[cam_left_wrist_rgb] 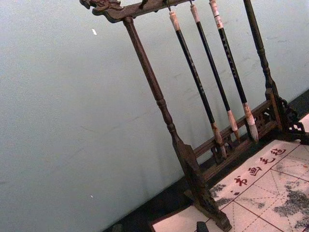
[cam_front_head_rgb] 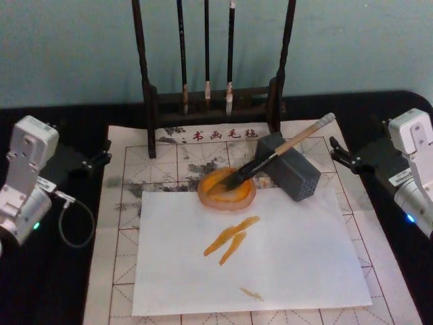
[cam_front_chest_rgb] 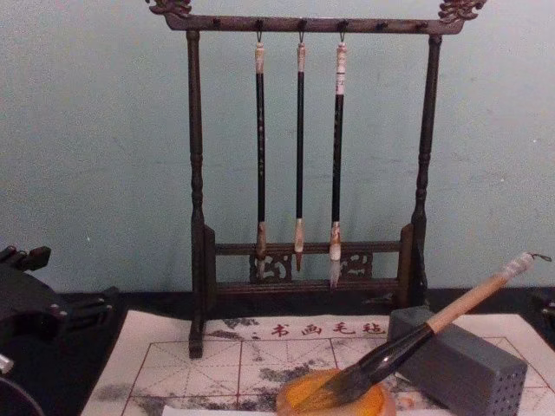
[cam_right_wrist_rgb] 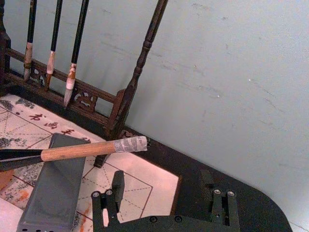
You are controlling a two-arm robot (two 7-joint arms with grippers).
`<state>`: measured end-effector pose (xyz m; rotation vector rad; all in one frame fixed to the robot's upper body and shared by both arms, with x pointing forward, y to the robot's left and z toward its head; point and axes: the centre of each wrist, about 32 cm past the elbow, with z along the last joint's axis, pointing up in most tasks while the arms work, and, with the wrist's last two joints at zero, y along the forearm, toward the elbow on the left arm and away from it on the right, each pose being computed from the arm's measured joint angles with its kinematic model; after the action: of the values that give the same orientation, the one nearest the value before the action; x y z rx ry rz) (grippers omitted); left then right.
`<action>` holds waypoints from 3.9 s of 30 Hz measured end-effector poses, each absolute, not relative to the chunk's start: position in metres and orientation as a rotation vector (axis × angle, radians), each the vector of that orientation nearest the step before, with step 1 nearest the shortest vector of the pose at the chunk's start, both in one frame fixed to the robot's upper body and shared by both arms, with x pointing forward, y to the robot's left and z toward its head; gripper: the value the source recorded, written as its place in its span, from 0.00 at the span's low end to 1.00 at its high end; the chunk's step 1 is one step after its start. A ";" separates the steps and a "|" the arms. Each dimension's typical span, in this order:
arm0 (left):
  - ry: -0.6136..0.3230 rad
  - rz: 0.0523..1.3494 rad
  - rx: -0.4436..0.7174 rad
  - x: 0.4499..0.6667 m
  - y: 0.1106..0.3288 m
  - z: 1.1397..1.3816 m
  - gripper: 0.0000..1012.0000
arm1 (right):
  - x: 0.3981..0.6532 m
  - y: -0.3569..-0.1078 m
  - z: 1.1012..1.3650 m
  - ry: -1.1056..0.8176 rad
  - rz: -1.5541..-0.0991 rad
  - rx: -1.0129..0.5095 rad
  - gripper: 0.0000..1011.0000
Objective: Pick up the brush from the inkstone, write on the paper, then place the brush back to its original position.
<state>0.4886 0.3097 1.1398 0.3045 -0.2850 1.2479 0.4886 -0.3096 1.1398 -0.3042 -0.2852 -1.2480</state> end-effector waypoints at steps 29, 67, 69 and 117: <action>-0.285 1.248 0.304 0.489 0.310 1.140 0.99 | 0.489 -0.310 1.140 -0.285 -1.248 -0.304 0.99; -0.285 1.248 0.305 0.489 0.310 1.140 0.99 | 0.482 -0.324 1.153 0.228 -1.137 -0.053 0.99; -0.285 1.248 0.304 0.489 0.310 1.140 0.99 | 0.483 -0.323 1.154 0.255 -1.121 -0.039 0.99; -0.285 1.248 0.305 0.489 0.310 1.140 0.99 | 0.523 -0.289 1.140 0.783 -1.038 0.314 0.99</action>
<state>0.4886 0.3097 1.1398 0.3046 -0.2850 1.2480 0.5233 -0.2888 1.1399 0.3137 0.7829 -1.0384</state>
